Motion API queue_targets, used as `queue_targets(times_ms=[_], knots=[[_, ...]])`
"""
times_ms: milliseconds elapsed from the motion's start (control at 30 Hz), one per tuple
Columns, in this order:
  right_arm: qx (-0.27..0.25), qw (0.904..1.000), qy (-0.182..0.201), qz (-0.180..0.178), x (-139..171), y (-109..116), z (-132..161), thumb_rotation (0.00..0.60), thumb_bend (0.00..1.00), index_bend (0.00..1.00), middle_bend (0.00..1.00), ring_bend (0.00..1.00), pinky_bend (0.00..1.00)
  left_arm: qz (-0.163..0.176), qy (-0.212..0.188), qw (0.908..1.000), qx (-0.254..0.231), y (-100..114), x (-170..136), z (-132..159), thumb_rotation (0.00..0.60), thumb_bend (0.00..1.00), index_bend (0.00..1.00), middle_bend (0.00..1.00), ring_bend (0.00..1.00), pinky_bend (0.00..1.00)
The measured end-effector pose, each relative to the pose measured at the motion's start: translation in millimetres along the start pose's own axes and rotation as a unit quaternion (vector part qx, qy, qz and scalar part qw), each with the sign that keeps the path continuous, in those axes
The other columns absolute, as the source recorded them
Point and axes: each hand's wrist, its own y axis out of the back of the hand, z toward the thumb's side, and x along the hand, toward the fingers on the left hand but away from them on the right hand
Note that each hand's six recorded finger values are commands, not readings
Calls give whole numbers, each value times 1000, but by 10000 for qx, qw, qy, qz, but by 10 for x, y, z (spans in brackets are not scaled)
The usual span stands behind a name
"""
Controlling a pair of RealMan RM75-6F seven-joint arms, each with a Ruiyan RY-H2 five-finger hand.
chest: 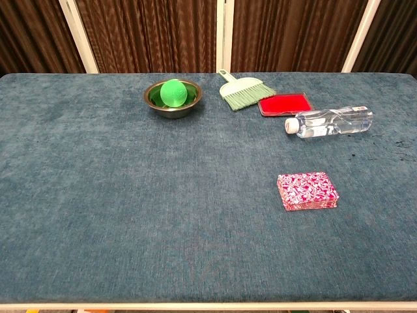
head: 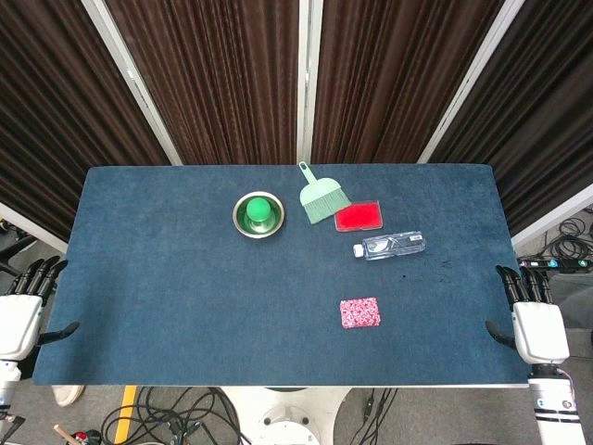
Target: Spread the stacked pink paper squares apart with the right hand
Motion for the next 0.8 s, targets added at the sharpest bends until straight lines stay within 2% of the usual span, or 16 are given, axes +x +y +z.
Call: queue_targets(times_ms=[467,800], knots=[[32,9998,181,64,-71,1,145,600,106,43,146,0,0,0,-69,10000,-8,10,5,39,600,0,88,69,43,179],[259,9942,825,640,-193,-181,643,600,104,66,178,0,0,-30,-65,10000,33,24,-60,11,600,0,88,69,43,178]])
